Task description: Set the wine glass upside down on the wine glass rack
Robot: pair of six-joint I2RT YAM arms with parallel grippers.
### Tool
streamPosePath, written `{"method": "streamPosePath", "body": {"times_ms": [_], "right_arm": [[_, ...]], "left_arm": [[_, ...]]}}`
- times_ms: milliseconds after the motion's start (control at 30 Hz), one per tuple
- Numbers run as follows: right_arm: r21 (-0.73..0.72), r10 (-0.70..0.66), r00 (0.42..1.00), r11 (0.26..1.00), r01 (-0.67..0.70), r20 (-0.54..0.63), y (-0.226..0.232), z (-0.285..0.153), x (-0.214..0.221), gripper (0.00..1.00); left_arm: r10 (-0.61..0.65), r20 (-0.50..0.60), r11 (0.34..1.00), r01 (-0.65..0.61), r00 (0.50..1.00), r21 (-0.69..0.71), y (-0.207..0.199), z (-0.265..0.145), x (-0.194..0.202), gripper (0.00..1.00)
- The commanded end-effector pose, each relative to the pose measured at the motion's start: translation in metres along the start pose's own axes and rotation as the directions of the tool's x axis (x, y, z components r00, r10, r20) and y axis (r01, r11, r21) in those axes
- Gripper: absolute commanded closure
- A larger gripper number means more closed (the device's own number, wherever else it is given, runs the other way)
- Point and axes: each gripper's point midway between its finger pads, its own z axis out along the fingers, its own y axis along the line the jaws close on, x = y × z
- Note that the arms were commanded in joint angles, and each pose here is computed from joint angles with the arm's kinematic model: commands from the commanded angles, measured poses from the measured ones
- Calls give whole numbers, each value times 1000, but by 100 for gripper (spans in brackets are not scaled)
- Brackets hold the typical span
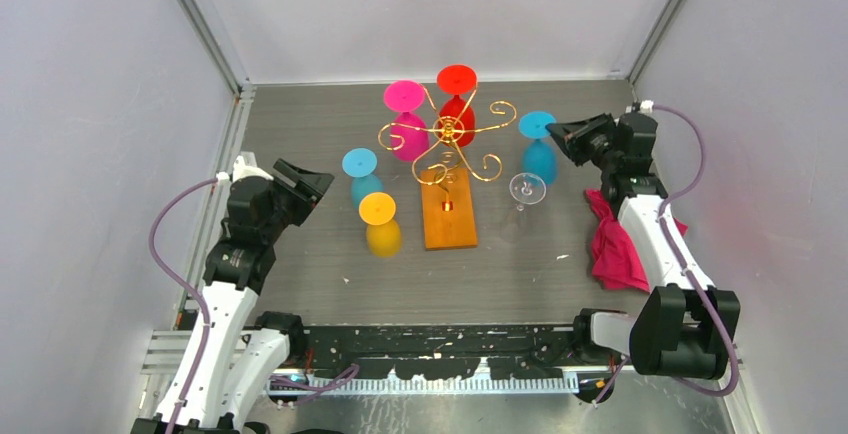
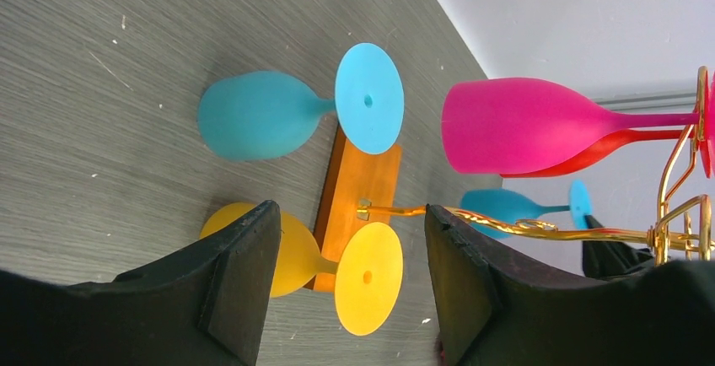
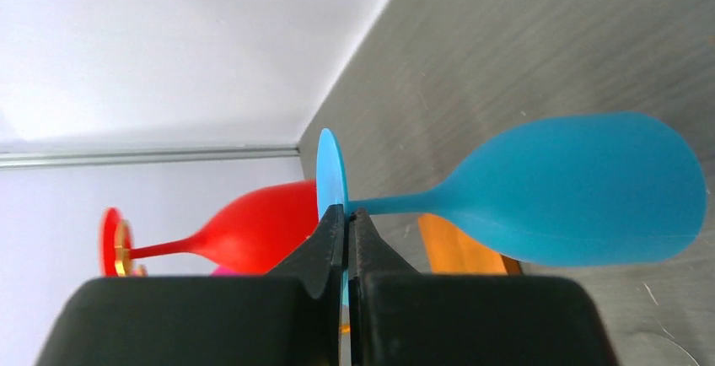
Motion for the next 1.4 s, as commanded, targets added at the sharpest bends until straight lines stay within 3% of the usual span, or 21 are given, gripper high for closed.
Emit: {"method": "streamPosePath", "body": {"times_ms": [0,233,867,1367], "right_arm": [[-112,-49,995,992,58,82,59,-16,-27,99],[-184,-48,993,981,68,111,100,-21,-43,99],[-284,-59,992,955,89,114,160,-17,-60,99],[-297,-88,994,949,104,66,179,-1,-45,99]], "left_arm": [[-10,35,1000,10,999,9,-2,-3,-7,36],[-22,31,1000,22,999,22,-5,-3,-6,36],[-40,21,999,39,999,34,-5,0,-3,35],[-37,29,999,37,999,16,-2,0,-5,9]]}}
